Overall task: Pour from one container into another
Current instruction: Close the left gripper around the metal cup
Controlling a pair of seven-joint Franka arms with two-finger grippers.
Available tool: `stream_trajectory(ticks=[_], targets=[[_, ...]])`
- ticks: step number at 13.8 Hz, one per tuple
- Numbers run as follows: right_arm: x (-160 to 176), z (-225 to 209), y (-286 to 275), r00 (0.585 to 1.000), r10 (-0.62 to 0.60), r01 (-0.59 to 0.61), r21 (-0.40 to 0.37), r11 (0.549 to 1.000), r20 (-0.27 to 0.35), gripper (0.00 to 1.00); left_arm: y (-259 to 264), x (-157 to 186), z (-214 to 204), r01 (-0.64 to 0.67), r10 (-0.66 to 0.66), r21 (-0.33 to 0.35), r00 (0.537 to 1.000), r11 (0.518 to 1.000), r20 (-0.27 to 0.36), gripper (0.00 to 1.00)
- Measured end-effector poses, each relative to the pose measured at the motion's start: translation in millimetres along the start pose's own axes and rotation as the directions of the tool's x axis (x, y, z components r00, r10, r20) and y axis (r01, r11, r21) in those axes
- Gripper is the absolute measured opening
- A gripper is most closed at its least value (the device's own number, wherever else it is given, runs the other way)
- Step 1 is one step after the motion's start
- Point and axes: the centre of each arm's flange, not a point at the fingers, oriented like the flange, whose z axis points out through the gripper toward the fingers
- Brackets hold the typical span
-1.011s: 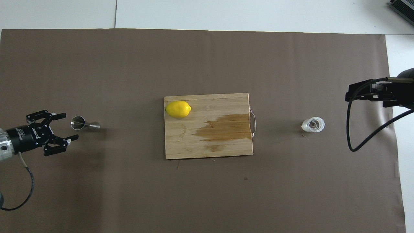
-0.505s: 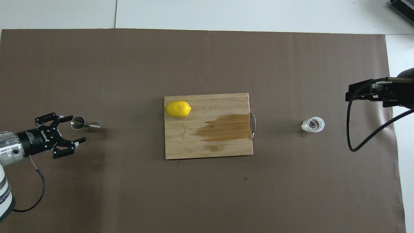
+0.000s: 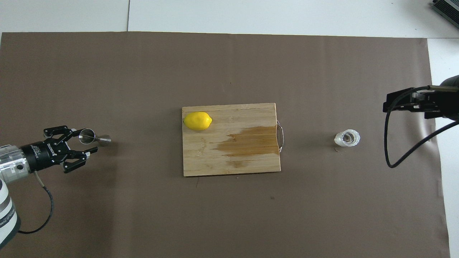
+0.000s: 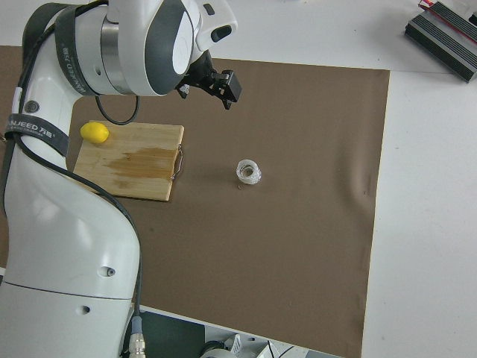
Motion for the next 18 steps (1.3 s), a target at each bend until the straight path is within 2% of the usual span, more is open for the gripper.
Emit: stream_trajectory(ticks=[3,16,18], targets=[[0.0,0.0,0.0,1.0,0.0,0.0,0.0,1.0,0.0,1.0,1.0,0.3,-0.8,-0.004,0.004,-0.01,1.0,1.0,-0.004,0.7],[0.0,0.0,0.0,1.0,0.0,0.0,0.0,1.0,0.0,1.0,2.2,-3.1,-0.4,-0.062,0.062,-0.031,0.998,0.998,0.003,0.7],[0.0,0.0,0.0,1.0,0.0,0.0,0.0,1.0,0.0,1.0,0.6,-5.8,2.8,-0.071,0.071,-0.025,0.997,0.997,0.006,0.67]])
